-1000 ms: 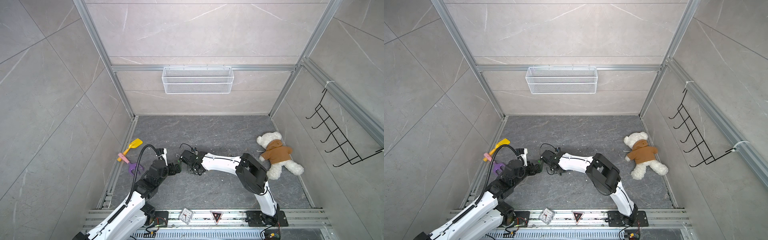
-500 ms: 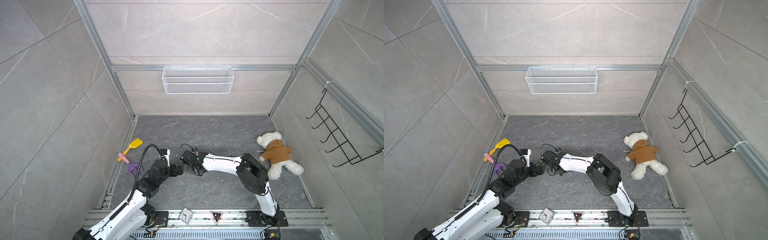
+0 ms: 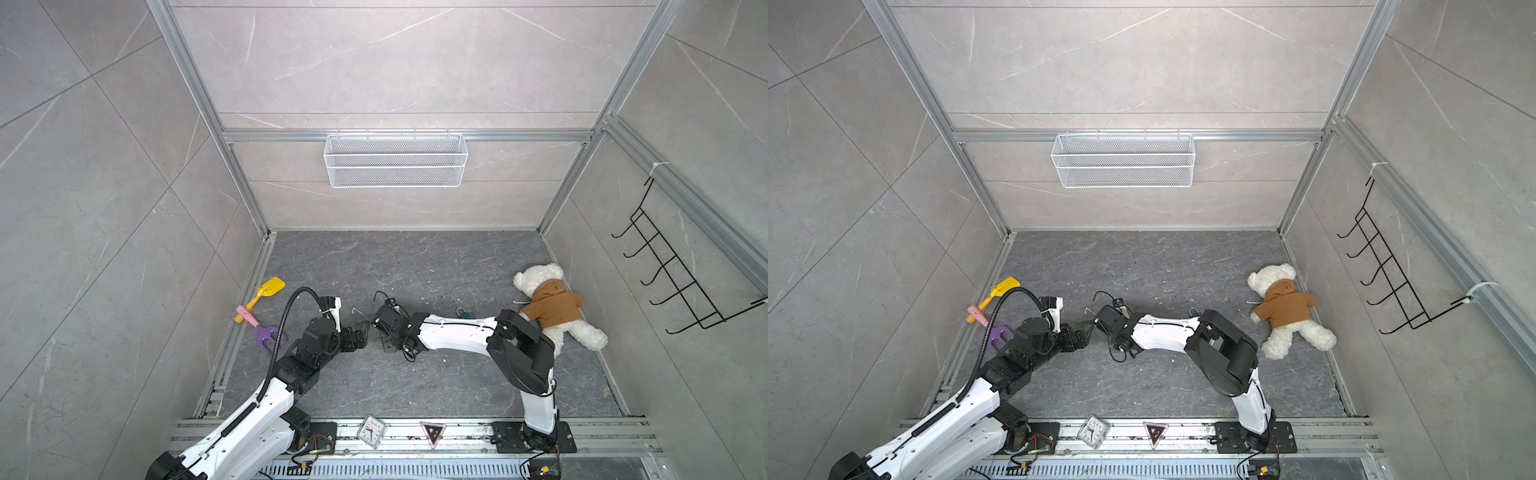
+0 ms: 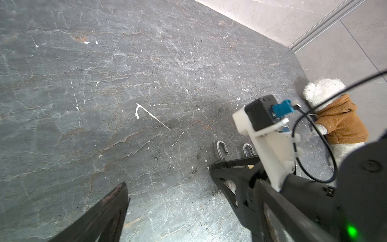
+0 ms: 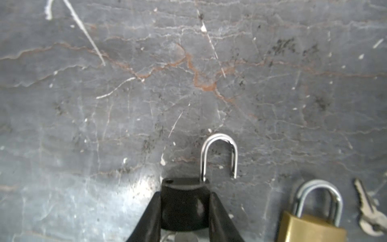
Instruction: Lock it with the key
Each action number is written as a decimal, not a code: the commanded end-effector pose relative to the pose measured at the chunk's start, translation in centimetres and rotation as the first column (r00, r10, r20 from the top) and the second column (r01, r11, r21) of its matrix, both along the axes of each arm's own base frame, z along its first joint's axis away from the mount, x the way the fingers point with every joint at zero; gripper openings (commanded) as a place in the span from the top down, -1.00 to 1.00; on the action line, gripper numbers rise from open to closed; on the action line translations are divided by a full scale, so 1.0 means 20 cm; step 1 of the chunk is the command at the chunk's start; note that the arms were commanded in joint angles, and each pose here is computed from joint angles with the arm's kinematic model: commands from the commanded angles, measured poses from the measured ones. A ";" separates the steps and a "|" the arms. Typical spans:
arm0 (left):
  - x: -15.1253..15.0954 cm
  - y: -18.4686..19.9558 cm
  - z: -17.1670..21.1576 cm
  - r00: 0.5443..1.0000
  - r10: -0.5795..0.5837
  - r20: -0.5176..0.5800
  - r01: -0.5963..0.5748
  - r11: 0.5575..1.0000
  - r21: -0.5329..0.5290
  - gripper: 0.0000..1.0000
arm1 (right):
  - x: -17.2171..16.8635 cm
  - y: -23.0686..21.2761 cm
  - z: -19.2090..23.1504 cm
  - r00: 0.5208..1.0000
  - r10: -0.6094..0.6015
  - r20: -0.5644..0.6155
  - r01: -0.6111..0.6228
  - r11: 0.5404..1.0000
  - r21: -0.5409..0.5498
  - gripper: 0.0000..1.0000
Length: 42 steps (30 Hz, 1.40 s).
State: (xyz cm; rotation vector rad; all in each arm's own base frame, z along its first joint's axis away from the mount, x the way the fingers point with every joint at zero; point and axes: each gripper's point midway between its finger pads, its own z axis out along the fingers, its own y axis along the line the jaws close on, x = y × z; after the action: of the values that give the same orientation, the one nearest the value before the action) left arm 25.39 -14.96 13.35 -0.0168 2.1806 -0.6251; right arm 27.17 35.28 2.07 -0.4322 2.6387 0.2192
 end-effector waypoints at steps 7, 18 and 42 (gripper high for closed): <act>0.07 -0.14 0.05 0.998 -0.058 -0.010 0.057 0.994 -0.096 -0.78 | 0.05 0.01 0.30 0.977 0.163 0.140 -0.181 0.974 0.135 0.61; 0.23 -0.35 0.11 0.984 -0.179 -0.024 0.175 0.978 -0.117 -0.69 | -0.02 -0.02 0.48 0.939 0.279 0.202 -0.320 0.923 0.213 0.60; 0.26 -0.69 0.06 0.898 -0.429 -0.097 0.359 0.843 -0.401 0.15 | -0.01 0.05 0.66 0.900 0.348 0.263 -0.407 0.887 0.218 0.60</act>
State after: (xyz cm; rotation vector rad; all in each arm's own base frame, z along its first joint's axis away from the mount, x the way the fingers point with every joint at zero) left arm 29.79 -27.58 12.03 0.1450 2.3090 -1.2386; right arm 26.35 35.19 13.43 -0.7997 2.3029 0.5936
